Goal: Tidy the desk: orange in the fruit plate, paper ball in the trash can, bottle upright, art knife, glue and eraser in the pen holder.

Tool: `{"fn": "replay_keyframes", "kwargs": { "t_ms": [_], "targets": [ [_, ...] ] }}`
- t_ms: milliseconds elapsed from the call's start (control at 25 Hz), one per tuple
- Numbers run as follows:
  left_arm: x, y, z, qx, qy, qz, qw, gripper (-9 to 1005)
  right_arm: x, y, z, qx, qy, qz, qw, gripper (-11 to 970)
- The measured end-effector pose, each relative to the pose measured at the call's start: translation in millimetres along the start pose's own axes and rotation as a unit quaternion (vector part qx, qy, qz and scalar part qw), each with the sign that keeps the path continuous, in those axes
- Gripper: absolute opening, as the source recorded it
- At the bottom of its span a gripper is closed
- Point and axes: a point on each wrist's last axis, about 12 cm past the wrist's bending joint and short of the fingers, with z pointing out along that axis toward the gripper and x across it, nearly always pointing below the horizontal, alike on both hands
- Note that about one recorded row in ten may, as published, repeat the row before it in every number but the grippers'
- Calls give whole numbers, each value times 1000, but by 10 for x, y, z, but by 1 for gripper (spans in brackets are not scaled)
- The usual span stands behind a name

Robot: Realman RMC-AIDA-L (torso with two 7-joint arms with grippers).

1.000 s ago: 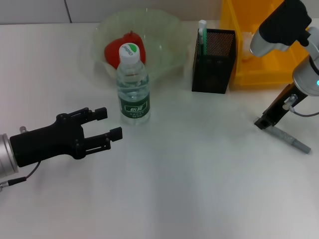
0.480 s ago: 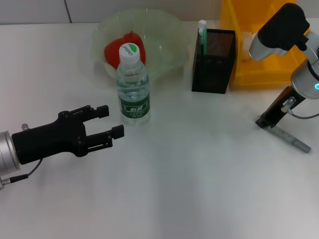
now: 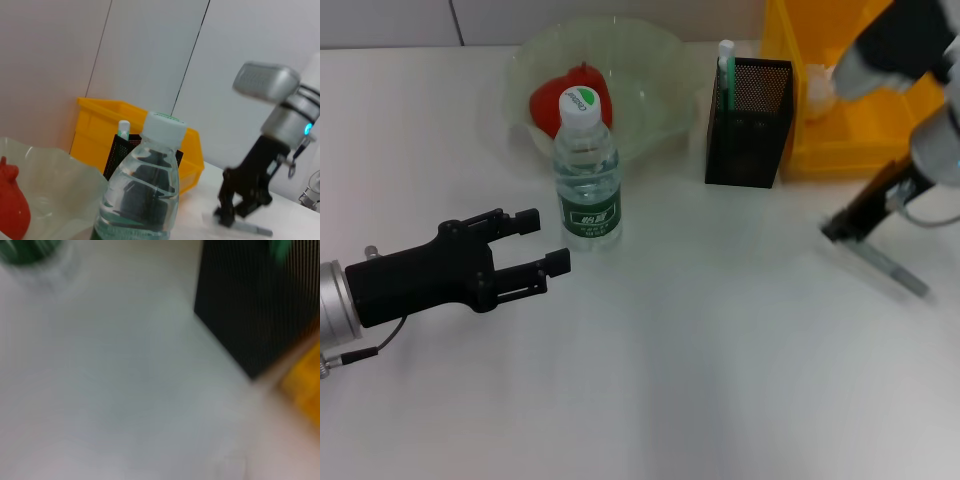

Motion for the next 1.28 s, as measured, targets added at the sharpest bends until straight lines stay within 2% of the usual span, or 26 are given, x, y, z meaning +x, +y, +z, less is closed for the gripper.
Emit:
{"fn": "replay_keyframes", "kwargs": {
  "t_ms": [160, 240, 320, 440, 520, 600, 800, 960, 1280],
  "targets": [
    [5, -3, -9, 0, 0, -1, 1000, 772, -35, -71, -435, -24, -122, 15, 992, 142],
    [5, -2, -9, 0, 0, -1, 1000, 772, -51, -122, -630, -30, -204, 22, 978, 143],
    [5, -2, -9, 0, 0, -1, 1000, 772, -75, -170, -756, -43, -293, 31, 955, 140],
    [4, -8, 10, 3, 2, 0, 1000, 772, -123, -248, -779, -60, -409, 52, 909, 136],
    [5, -13, 15, 5, 2, -1, 1000, 772, -159, -323, -696, -48, -453, 69, 887, 136],
    [5, -13, 15, 5, 2, -1, 1000, 773, -200, -361, -579, -42, -471, 81, 877, 135],
    [14, -29, 33, 7, 0, -3, 1000, 772, -300, -361, -219, -39, -484, 95, 869, 133],
    [12, -26, 36, 6, 0, -3, 1000, 772, -299, -331, 28, -32, -472, 109, 874, 133],
    [7, -22, 41, 6, 0, -2, 1000, 772, -275, -267, 230, -34, -450, 116, 885, 152]
  ]
}}
